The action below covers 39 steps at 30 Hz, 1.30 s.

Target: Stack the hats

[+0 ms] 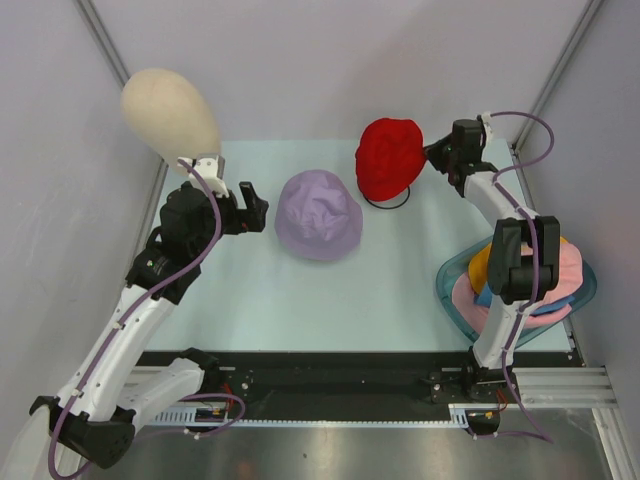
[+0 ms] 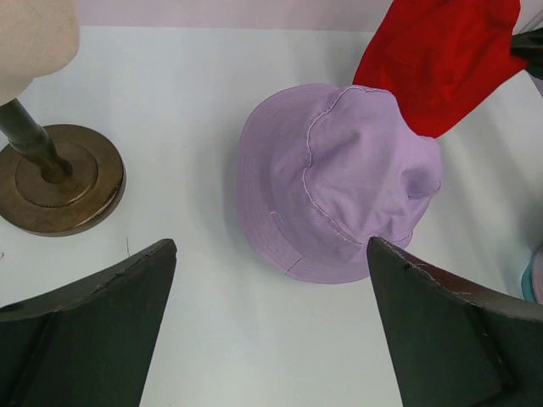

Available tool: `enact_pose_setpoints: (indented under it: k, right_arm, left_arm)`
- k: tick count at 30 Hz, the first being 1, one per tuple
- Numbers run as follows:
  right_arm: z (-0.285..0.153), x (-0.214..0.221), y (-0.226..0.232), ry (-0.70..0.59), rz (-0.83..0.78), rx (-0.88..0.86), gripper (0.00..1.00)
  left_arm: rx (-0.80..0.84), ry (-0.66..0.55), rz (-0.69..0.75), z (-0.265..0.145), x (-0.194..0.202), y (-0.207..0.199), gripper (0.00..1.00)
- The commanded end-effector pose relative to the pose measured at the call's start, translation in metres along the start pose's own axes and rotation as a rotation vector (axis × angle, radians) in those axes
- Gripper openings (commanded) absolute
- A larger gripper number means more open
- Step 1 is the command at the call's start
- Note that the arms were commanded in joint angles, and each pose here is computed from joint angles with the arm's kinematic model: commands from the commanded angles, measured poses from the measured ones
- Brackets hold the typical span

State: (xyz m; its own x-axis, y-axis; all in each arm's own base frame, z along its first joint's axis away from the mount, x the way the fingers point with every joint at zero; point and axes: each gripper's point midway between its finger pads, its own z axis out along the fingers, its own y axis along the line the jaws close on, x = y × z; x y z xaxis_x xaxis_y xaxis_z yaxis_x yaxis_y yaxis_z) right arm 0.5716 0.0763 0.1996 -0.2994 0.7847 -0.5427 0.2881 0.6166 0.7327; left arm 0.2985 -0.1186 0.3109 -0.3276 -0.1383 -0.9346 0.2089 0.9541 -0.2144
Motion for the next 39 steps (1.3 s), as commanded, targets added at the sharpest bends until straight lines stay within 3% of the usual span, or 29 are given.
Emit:
enact_pose_setpoints:
  k: [1,17,28,30,31,34,39]
  right_arm:
    - [-0.002,-0.002,-0.040,-0.050,-0.032,0.155,0.00]
    - [0.007,0.031,-0.097,-0.004,-0.074,0.340,0.00]
    - [0.000,0.035,-0.071,-0.012,-0.079,0.257,0.00]
    - [-0.006,0.026,-0.059,-0.024,-0.098,0.219,0.13]
    - [-0.009,0.019,-0.054,-0.036,-0.101,0.204,0.38]
    - [-0.027,0.000,-0.036,-0.045,-0.118,0.136,0.73]
    - [-0.087,-0.049,-0.021,-0.111,-0.138,0.080,0.80]
  left_arm:
    - [0.015,-0.051,-0.018,-0.006,-0.017,-0.005,1.00]
    - [0.019,-0.044,-0.017,-0.007,-0.015,-0.005,1.00]
    - [0.016,-0.027,-0.012,-0.007,-0.009,-0.004,1.00]
    - [0.015,-0.029,-0.018,-0.007,-0.010,-0.004,1.00]
    - [0.016,-0.032,-0.020,-0.007,-0.011,-0.005,1.00]
    - [0.017,-0.035,-0.025,-0.005,-0.011,-0.005,1.00]
    - [0.030,-0.025,-0.021,0.002,-0.007,-0.008,1.00]
